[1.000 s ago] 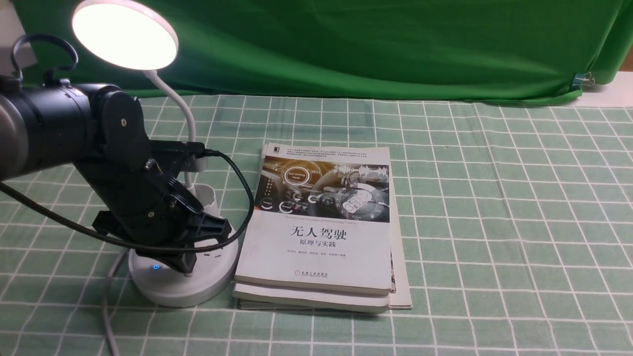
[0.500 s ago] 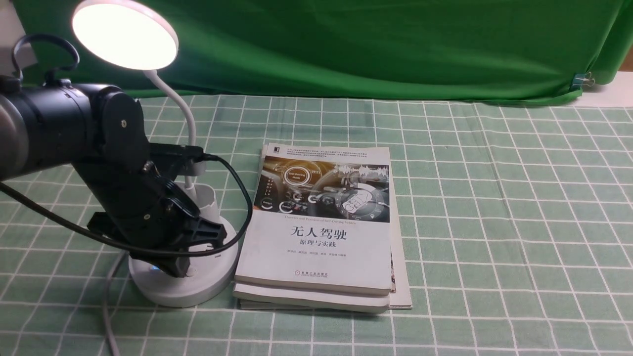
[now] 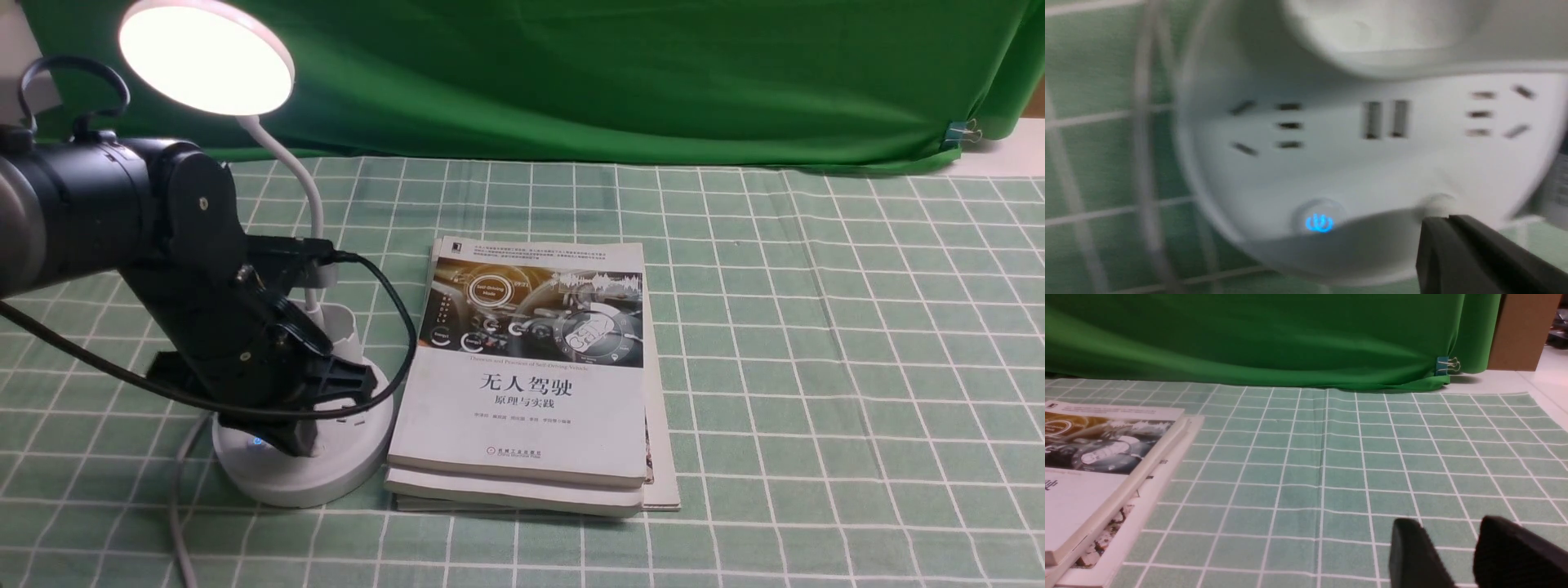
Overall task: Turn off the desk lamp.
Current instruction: Use the left arm to press the button switch on the lamp holder
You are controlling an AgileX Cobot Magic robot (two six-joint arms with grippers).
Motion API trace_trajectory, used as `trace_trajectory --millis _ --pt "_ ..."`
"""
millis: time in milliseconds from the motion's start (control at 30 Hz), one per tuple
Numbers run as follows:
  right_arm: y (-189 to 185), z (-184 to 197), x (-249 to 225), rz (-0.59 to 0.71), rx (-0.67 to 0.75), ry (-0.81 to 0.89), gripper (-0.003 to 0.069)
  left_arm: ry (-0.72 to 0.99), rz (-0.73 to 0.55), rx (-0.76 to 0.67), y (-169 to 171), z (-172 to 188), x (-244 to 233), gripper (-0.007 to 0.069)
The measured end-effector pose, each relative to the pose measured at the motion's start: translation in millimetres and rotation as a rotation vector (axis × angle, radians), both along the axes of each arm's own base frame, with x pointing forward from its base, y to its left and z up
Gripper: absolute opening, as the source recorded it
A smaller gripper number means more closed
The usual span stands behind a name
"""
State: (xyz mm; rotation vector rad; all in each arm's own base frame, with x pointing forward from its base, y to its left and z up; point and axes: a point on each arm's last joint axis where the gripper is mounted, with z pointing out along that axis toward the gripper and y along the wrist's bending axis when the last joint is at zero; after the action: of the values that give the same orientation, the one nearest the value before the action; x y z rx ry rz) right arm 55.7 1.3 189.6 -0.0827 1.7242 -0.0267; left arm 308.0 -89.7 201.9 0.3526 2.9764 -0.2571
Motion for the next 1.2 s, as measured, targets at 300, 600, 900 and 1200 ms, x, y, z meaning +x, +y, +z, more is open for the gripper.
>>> trace_trajectory --millis 300,600,900,1200 --pt "0 0 0 0.0 0.0 0.0 0.0242 -0.008 -0.013 0.012 1 0 1 0.0" --pt "0 0 0 0.0 0.0 0.0 0.0242 -0.023 -0.001 0.009 1 0 2 0.0" --pt "0 0 0 0.0 0.0 0.0 0.0242 -0.02 0.0 0.008 1 -1 2 0.0" --pt "0 0 0 0.0 0.0 0.0 0.0242 0.032 -0.001 0.02 -1 -17 9 0.0"
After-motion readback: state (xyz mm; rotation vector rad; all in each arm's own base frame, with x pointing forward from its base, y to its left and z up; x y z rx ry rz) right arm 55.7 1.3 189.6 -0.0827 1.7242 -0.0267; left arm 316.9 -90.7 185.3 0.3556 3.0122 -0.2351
